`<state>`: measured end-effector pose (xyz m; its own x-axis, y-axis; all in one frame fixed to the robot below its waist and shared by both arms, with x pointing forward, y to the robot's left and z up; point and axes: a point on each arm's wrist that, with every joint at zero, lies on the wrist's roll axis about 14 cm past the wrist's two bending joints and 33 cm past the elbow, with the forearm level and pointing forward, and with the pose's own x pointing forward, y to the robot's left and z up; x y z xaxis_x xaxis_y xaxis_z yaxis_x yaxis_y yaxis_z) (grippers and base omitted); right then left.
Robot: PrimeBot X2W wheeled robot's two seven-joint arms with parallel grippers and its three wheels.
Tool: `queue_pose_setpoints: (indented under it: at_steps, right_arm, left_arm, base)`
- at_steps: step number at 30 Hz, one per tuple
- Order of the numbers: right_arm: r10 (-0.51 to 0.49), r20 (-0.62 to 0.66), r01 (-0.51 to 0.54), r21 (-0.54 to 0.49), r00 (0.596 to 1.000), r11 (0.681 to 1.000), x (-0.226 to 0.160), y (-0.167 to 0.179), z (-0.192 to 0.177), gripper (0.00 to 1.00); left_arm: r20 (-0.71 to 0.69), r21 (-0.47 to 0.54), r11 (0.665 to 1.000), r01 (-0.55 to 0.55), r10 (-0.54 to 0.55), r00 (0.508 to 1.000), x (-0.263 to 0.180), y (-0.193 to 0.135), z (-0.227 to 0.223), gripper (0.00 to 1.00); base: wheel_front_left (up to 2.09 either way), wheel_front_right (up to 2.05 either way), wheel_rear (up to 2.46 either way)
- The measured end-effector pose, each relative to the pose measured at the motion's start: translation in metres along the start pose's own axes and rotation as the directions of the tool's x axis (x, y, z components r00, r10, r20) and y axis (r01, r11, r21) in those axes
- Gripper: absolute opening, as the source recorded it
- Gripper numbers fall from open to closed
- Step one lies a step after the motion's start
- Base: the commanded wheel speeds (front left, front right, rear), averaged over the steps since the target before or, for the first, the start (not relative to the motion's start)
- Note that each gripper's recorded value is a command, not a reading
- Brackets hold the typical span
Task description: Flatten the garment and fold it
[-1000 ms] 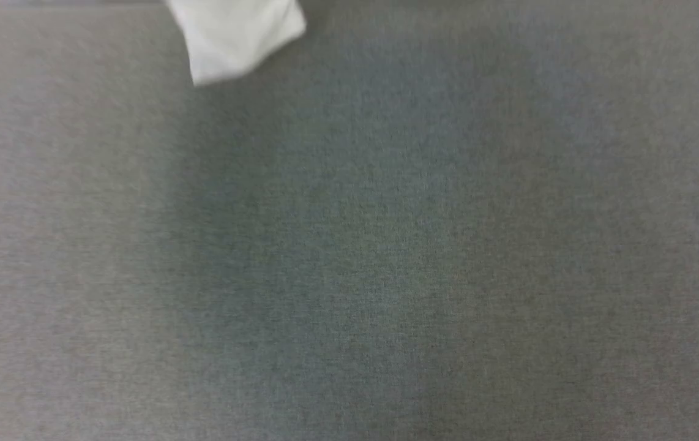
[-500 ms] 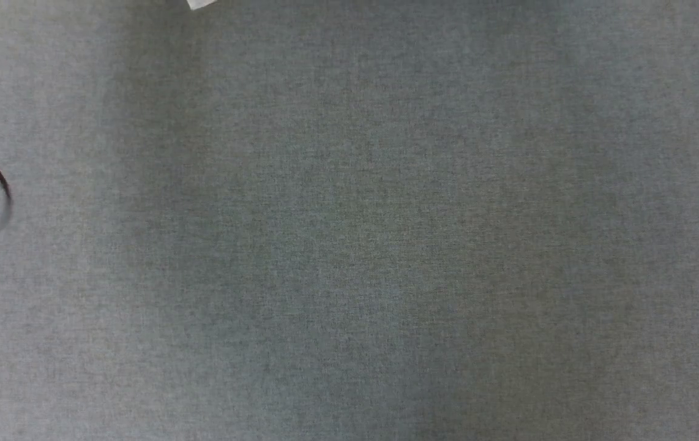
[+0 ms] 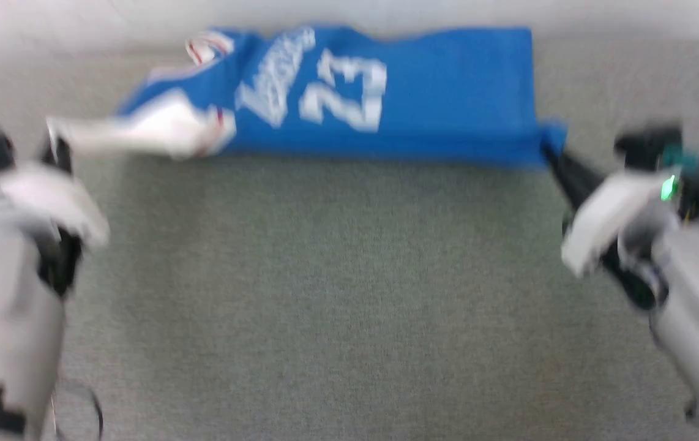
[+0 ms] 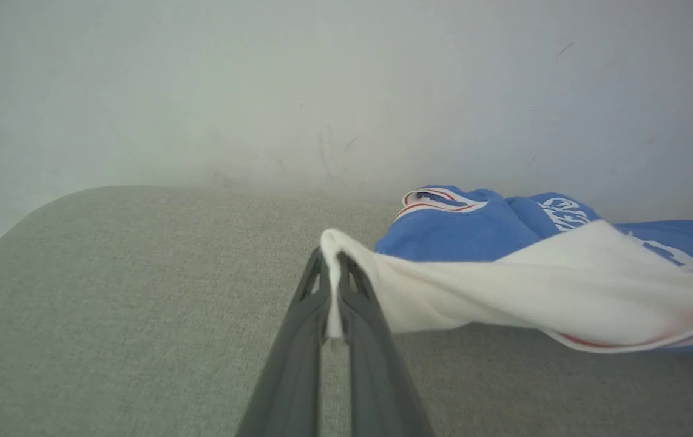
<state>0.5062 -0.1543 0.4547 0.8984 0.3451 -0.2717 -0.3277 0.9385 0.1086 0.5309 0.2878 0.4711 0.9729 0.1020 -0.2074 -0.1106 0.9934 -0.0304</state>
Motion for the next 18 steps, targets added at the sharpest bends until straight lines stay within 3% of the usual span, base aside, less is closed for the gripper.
queue_pose_setpoints:
  at_steps: [6, 18]
  right_arm:
    - [0.045, -0.054, -0.044, 0.021, 0.998, 0.999, -0.063, 0.024, -0.027, 0.0]
    - [-0.024, -0.055, 0.027, 0.055, 0.998, 0.998, -0.152, 0.029, -0.048, 0.0]
  left_arm:
    - [-0.027, -0.031, 0.998, -0.052, 0.051, 0.998, -0.072, 0.018, -0.035, 0.0]
    - [-0.189, -0.084, 0.988, -0.132, 0.114, 0.975, -0.222, 0.018, -0.065, 0.0]
  base:
    - [0.0, 0.0, 0.0]
    - [0.0, 0.0, 0.0]
